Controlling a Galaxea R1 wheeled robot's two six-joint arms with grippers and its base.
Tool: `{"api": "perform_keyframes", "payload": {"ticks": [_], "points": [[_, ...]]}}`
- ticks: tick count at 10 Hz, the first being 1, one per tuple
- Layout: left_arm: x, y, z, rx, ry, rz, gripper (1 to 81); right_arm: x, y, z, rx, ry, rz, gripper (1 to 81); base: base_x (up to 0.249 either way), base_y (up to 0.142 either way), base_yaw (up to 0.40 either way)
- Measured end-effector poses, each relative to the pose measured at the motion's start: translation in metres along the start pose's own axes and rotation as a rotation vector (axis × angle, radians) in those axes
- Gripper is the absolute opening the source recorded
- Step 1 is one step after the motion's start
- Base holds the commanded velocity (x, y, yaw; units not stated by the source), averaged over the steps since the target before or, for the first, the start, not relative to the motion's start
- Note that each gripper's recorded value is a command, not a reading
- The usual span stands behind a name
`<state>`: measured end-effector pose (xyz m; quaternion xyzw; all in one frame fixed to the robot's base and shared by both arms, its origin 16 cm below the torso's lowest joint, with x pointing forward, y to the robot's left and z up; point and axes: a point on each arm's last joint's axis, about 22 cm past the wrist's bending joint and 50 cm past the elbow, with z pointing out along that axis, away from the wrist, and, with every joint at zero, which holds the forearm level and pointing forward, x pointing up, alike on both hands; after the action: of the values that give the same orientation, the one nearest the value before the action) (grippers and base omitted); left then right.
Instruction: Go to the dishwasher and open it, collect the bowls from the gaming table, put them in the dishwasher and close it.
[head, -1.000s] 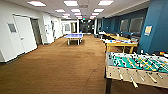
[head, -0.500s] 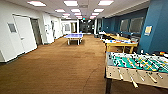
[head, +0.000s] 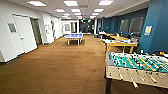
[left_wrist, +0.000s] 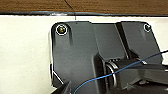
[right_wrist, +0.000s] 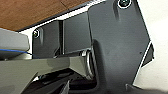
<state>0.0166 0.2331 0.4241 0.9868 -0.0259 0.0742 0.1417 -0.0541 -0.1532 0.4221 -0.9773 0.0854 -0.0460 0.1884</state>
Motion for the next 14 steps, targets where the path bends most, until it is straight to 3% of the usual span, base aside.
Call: {"api": "perform_keyframes", "payload": {"ticks": [2,4,6,9,14], "points": [[-0.015,0.001,-0.001,-0.001,-0.018,-0.004,81.1,-0.02,0.0,-0.001,0.003,-0.023,-0.012,81.1,0.094,0.0,0.0],[0.005,0.0,0.0,0.0,0.011,0.0,81.1,0.001,-0.004,0.001,0.01,0.001,-0.029,81.1,0.104,0.0,0.0],[-0.005,0.001,0.0,0.0,-0.005,-0.004,81.1,-0.001,-0.004,0.001,0.01,-0.001,-0.034,81.1,0.108,0.0,0.0],[-0.002,0.0,0.0,0.0,0.0,-0.003,81.1,-0.001,-0.005,0.001,0.011,-0.004,-0.04,81.1,0.097,0.0,0.0],[-0.005,-0.001,-0.001,0.001,-0.003,-0.004,81.1,-0.004,-0.004,0.0,0.012,-0.008,-0.042,81.1,0.082,0.08,0.0]]}}
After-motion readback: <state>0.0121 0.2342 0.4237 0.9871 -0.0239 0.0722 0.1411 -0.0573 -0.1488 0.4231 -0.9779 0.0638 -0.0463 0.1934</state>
